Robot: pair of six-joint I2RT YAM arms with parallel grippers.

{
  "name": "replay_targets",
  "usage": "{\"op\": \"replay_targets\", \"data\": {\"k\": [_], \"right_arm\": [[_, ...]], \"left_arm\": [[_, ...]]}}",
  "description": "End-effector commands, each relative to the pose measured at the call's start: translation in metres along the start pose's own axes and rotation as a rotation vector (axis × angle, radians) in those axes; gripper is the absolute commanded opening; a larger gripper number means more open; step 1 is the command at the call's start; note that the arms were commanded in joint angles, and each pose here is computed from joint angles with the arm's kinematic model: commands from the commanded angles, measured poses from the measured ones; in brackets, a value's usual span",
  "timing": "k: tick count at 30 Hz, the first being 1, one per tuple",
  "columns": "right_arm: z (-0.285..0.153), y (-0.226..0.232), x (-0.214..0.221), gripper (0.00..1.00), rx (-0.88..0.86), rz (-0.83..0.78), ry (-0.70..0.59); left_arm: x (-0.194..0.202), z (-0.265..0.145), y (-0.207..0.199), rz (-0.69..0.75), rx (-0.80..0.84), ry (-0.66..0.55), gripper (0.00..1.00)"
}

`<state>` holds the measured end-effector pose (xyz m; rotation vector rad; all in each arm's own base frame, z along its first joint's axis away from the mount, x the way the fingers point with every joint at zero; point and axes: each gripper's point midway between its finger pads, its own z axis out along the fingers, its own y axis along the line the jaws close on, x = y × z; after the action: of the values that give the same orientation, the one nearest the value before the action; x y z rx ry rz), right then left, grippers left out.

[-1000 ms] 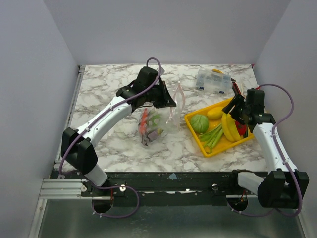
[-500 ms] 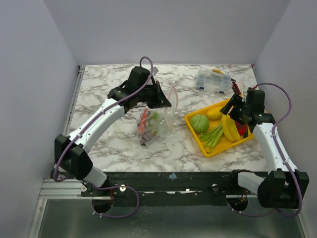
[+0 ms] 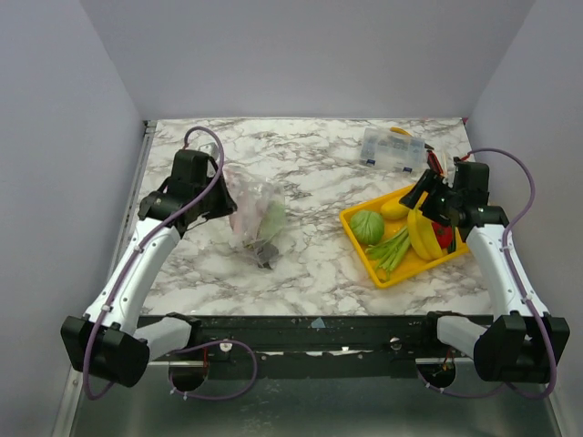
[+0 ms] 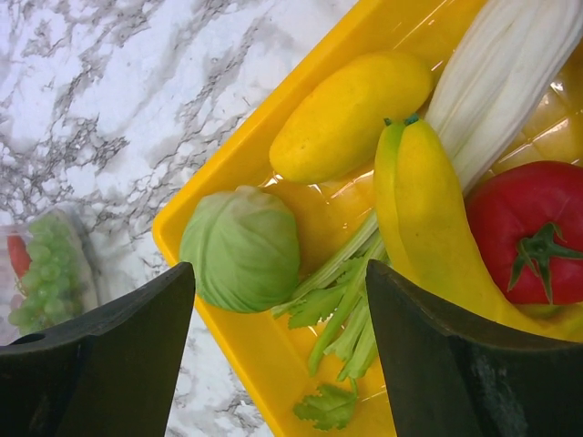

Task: Place the food in the zip-top bag and seal the zipper
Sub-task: Adjust the zipper food storage bag at the center of the board.

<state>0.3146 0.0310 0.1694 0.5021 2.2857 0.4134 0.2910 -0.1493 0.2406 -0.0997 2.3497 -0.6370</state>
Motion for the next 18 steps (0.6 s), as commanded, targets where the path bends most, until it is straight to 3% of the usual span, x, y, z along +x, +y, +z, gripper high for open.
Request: {"op": "replay_targets", "data": {"k": [1,5,7,18], "right_arm": [[-0.006,0.013,0.004,0.78,-0.074,-0.014,0.015],[-0.003,0.022,0.009,0.78,-0.131,-0.005,0.034],[-0.001,0.024,0.013,0.78,-0.152,-0.001,0.045],[0.009,0.028,0.018,0.78,-0.177,-0.005,0.065]], "left_arm": [[0.017,-0.018,0.098,0.017,-0.395,-0.078,0.0],[0.017,-0.038,0.14,-0.028,-0.566,-0.168,0.0],[0.014,-0.042,0.143,-0.037,-0.572,-0.206,0.0],[-0.021,-0.023,0.082,-0.094,-0.27,-0.255,0.0]]}}
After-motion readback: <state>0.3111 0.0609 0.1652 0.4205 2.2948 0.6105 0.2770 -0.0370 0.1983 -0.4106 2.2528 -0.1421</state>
